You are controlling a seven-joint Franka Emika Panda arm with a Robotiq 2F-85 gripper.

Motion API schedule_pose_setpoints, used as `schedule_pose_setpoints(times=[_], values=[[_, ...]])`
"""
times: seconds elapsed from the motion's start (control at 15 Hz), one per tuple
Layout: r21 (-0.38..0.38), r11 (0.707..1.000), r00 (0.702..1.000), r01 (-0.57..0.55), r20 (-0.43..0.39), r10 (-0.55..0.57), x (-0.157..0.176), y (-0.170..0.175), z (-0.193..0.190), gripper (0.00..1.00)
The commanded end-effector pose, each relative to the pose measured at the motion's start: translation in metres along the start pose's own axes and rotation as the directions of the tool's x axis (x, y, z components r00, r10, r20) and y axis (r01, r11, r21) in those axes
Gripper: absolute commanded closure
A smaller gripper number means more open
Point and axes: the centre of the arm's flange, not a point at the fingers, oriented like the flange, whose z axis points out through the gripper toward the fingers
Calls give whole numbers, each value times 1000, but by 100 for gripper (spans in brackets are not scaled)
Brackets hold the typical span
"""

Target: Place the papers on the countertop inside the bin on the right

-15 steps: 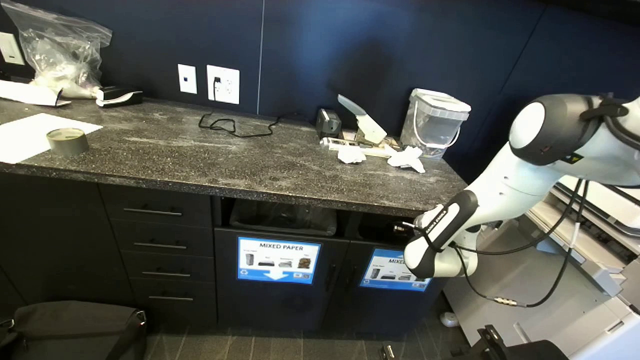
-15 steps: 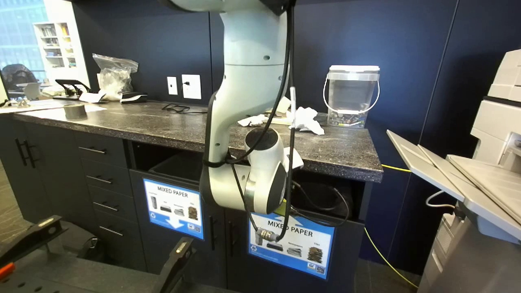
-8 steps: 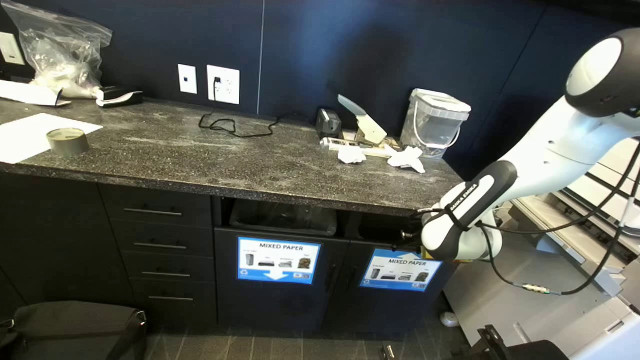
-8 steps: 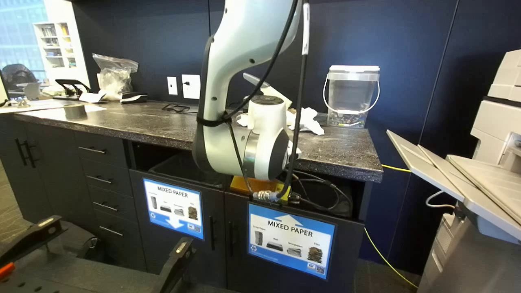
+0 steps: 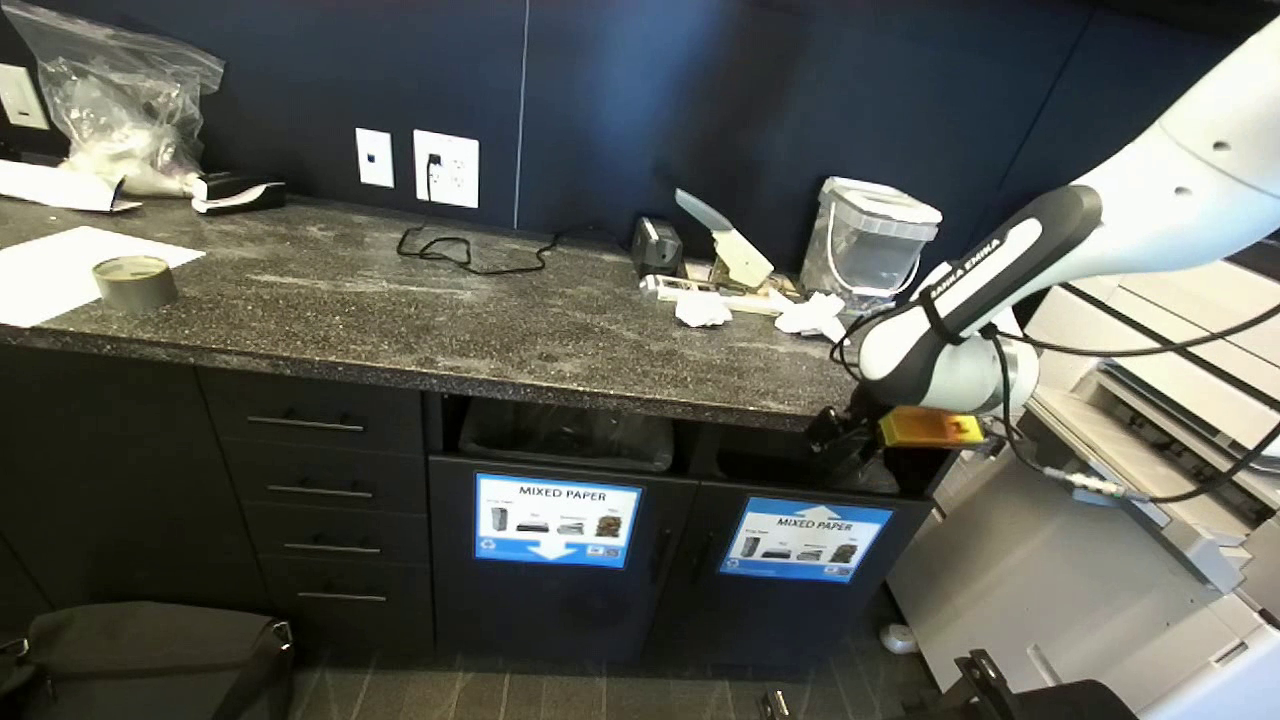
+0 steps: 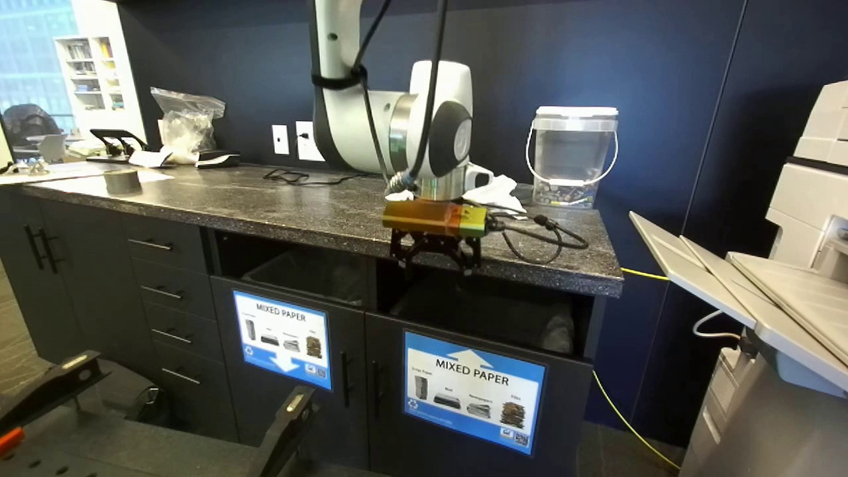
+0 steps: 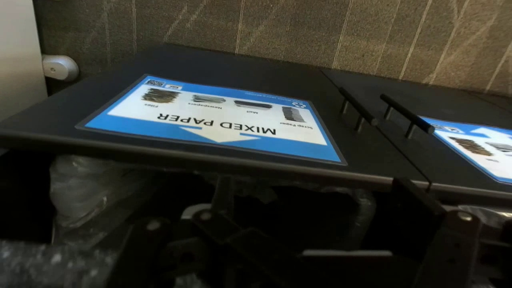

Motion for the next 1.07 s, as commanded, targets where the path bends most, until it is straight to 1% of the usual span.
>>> schedule_pose_setpoints(times=[0.0,0.13,0.4,0.53,0.67,1.0], values=[[21,996,996,84,1,-84,30,-14,-66,0],[43,991,992,129,-23,-128,51,-27,-87,0],[84,976,977,200,-96,-192,99,-58,-105,0],[97,972,972,214,-122,-202,126,-72,-106,0],[86,973,970,214,-140,-201,153,-82,-102,0],[44,978,967,202,-169,-192,205,-88,-79,0]])
